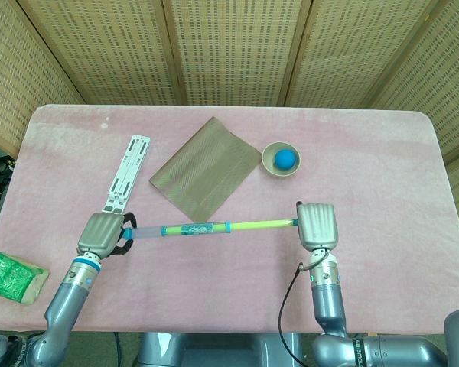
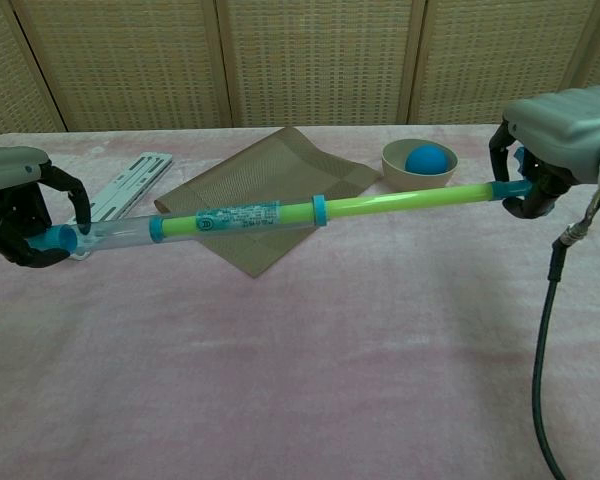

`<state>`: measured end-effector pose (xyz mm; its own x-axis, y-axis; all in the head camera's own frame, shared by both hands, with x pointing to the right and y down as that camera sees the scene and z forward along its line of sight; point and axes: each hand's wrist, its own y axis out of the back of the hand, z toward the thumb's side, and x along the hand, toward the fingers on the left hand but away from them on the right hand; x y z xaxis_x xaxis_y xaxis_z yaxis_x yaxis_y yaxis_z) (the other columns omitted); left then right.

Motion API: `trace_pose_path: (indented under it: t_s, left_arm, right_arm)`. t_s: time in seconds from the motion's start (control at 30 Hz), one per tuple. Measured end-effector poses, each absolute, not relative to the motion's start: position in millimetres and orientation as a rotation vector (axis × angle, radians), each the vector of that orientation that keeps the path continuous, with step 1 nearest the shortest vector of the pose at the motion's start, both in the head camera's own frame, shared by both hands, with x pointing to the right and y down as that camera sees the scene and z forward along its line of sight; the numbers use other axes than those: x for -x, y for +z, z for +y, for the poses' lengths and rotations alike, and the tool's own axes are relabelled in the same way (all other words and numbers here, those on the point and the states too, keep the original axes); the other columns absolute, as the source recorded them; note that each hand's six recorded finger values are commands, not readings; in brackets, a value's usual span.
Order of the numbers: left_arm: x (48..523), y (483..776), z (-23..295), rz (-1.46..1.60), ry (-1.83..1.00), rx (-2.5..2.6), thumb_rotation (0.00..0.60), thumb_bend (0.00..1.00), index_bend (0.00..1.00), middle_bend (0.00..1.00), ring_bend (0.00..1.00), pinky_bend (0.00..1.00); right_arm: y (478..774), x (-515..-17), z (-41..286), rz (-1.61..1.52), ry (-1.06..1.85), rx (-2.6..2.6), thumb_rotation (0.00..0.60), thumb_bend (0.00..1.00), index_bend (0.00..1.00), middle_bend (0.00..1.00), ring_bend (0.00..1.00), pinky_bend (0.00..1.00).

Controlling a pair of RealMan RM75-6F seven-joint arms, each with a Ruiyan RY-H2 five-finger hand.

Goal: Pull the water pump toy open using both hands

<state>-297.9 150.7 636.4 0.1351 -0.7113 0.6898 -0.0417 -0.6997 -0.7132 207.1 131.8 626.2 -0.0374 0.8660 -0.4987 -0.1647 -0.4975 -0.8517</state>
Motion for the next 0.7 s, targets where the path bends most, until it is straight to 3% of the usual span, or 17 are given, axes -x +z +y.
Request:
trace_pose_path:
  t_s: [0.43,0.7]
  left_arm:
    - [357.3,630.6,161.0,0.773,-1.672,1.827,0.6,0.43,0.57,0.93,0.83,0.74]
    - [370.0,625.7,161.8,0.776,-1.677,1.819,0.6,0.43,0.57,0.93,0.83,0.74]
  right_arm:
    - [616.3,-229.4,129.2,-0.805,1.681,1.401,0.6,0.61,0.83,1.0,1.0,0.74]
    - [612.7,-234.9,131.2,-0.81,1.691,1.4,0.6,0.61,0.83,1.0,1.0,0.74]
